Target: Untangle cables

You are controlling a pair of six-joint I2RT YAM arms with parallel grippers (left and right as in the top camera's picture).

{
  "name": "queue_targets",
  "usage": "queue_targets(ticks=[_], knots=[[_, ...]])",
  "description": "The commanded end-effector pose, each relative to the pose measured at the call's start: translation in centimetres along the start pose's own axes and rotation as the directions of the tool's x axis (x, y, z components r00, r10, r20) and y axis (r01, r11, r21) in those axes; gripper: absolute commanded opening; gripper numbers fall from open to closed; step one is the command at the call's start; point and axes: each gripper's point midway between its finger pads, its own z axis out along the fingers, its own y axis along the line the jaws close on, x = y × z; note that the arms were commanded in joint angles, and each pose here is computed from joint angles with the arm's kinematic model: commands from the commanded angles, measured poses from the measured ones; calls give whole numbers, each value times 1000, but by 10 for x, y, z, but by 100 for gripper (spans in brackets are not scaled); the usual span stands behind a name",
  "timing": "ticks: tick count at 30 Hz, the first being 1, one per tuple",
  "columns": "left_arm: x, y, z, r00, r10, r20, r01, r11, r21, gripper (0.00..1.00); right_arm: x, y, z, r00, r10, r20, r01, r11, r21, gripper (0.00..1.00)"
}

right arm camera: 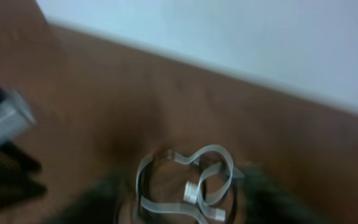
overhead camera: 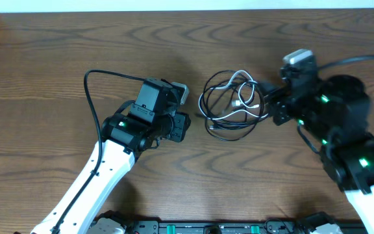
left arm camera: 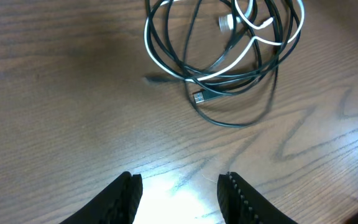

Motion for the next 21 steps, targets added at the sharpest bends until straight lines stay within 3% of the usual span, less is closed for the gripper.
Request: queue_targets(ticks=[1, 3, 8, 10, 12, 15, 18, 21], knots=[[-3, -4, -2, 1000, 2, 8, -2, 1000, 17, 45, 35, -2, 25, 985, 75, -158, -76, 997, 4, 99], [-3, -4, -2, 1000, 2, 9, -2, 1000, 17, 45, 61, -6, 40, 953, 142, -267, -138, 990, 34, 99], [-3, -4, -2, 1000, 2, 9, -2, 1000, 17, 45, 137, -22, 61, 750, 456, -479, -356, 889, 289, 99], [-3, -4, -2, 1000, 2, 9, -2, 1000, 17, 45, 162, -21, 67, 682, 478, -553, -349, 878, 328, 99], [-3, -4, -2, 1000, 2, 10, -2, 1000, 15, 45, 180, -19, 70, 651, 437, -621, -300, 899, 318, 99], [-3, -3, -2, 1000, 3, 10, -3, 1000, 14, 45, 200, -17, 81, 644, 255, -721, -160, 967, 198, 98], [-6, -4, -2, 1000, 8, 20, -9, 1000, 16, 45, 214, -21, 100, 644, 69, -762, -30, 997, 65, 82], [-7, -4, -2, 1000, 9, 25, -9, 1000, 16, 45, 222, -25, 124, 655, -23, -755, 31, 1000, -4, 86]])
